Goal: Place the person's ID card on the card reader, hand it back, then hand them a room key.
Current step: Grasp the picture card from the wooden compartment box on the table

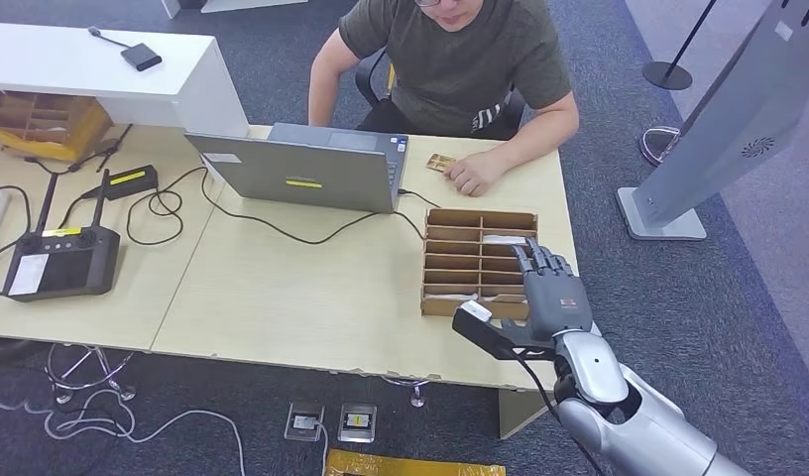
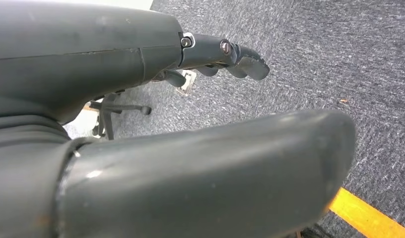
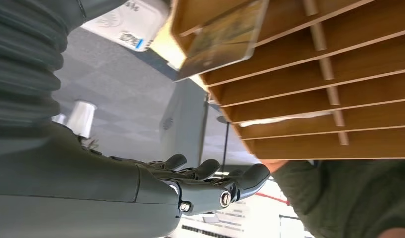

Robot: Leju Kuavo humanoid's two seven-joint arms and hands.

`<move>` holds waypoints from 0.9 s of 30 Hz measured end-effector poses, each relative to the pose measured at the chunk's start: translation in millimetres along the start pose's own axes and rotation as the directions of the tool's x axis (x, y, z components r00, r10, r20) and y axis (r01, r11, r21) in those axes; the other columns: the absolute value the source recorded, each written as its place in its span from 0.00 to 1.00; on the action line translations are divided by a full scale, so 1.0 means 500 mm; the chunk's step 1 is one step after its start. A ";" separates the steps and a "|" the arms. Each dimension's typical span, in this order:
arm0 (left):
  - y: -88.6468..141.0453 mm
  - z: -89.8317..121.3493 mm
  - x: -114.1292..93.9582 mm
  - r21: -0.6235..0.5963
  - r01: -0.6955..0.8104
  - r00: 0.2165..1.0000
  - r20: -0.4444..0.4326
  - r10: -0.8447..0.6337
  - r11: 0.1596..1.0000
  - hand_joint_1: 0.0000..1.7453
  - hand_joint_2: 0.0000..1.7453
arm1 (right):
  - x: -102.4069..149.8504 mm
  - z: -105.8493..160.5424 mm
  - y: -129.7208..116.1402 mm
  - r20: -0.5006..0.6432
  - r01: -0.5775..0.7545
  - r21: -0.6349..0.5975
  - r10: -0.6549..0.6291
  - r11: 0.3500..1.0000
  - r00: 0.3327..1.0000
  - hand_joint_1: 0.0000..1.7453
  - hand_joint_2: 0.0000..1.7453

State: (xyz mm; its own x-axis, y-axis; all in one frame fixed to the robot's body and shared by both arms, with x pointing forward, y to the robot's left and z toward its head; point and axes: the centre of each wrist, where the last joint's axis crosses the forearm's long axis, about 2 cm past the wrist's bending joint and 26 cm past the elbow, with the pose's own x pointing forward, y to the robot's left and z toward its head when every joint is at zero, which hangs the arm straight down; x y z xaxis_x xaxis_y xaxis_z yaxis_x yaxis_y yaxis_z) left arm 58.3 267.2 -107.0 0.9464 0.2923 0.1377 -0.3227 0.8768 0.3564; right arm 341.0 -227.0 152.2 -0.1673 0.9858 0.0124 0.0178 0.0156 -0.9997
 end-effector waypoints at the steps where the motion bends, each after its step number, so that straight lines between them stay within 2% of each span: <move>1: 0.000 0.000 0.000 0.000 0.000 1.000 0.000 0.000 1.000 0.00 0.00 | 0.006 -0.002 0.000 0.005 0.001 -0.001 -0.001 1.000 1.000 0.00 1.00; 11: 0.000 0.000 0.000 -0.001 0.001 1.000 0.000 -0.001 1.000 0.00 0.00 | 0.030 -0.005 0.010 0.018 0.004 0.012 -0.005 1.000 1.000 0.00 1.00; 27: 0.000 0.000 0.000 -0.003 0.004 1.000 0.002 -0.004 1.000 0.00 0.00 | 0.030 -0.003 0.022 -0.010 -0.040 0.022 0.040 0.999 0.999 0.00 1.00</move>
State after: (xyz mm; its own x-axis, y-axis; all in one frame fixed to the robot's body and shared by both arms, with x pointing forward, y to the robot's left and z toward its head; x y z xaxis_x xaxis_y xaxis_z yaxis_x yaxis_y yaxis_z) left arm 58.4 267.1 -107.0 0.9476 0.2879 0.1383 -0.3187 0.8793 0.3539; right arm 340.2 -212.0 141.6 -0.1565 0.9873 -0.0276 0.0029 -0.0275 -0.9996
